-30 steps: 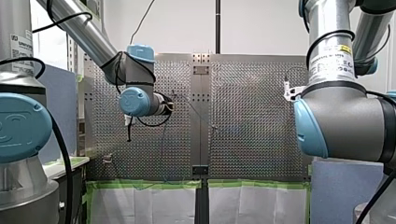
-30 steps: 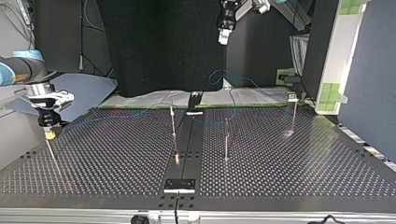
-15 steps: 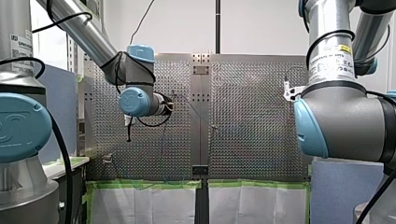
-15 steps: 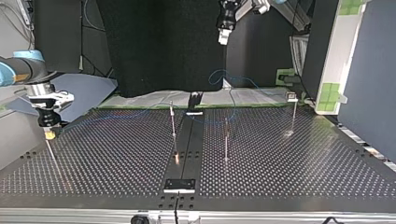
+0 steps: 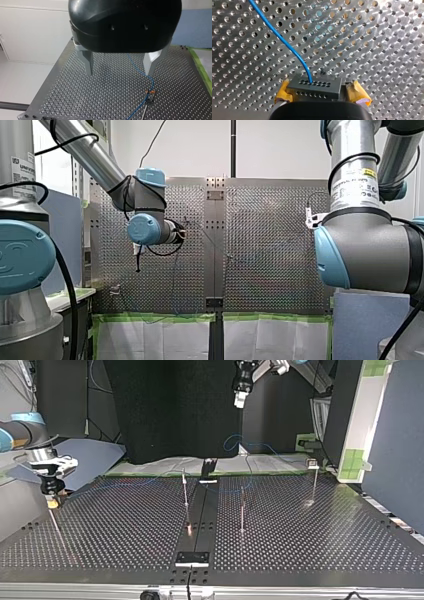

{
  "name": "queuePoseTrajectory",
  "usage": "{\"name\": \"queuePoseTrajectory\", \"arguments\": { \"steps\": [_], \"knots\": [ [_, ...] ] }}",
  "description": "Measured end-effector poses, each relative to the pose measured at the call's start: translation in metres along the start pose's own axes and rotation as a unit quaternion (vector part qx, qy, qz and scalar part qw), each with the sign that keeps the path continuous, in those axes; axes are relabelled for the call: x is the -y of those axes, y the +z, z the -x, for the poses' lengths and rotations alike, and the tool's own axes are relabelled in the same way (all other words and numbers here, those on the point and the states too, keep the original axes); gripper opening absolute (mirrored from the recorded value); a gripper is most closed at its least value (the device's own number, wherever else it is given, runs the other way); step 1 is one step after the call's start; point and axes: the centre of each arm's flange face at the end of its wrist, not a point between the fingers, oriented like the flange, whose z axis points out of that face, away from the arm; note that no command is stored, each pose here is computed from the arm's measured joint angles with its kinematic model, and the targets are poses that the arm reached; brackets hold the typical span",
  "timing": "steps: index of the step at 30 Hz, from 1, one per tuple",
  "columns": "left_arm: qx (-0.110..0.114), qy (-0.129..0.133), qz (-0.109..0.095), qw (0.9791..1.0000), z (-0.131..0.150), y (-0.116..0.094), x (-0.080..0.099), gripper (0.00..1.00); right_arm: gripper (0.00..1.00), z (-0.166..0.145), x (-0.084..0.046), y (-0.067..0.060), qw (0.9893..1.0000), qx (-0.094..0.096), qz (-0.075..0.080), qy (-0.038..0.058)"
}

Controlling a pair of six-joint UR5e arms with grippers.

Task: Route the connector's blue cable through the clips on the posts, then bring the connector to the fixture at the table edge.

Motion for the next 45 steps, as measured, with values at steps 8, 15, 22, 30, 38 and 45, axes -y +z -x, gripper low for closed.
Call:
{"name": "queuePoseTrajectory", "arguments": {
  "steps": [8,15,22,30,38,45],
  "knots": [
    [0.000,0.000,0.000,1.0000,0.0002,-0.0001,0.0000,0.99,1.00,-0.0001,0.0000,0.0000,1.0000,0.000,0.000,0.0000],
    [0.000,0.000,0.000,1.0000,0.0002,0.0000,0.0000,0.99,1.00,-0.0001,-0.0001,0.0000,1.0000,0.000,0.000,0.0000],
    [0.002,-0.001,0.002,1.0000,0.0004,0.0003,-0.0003,0.99,1.00,-0.0001,0.0000,0.0000,1.0000,0.000,0.000,0.0000],
    [0.004,0.001,0.003,1.0000,0.0007,0.0006,-0.0002,0.99,1.00,-0.0002,0.0000,0.0000,1.0000,0.000,0.000,-0.0001],
    [0.004,0.005,0.003,1.0000,0.0006,0.0009,0.0000,0.99,1.00,-0.0001,0.0000,0.0000,1.0000,0.000,0.000,0.0000],
    [0.004,0.005,0.003,1.0000,0.0005,0.0010,0.0000,0.99,1.00,-0.0001,0.0000,0.0000,1.0000,0.000,0.000,0.0000]
  ]
}}
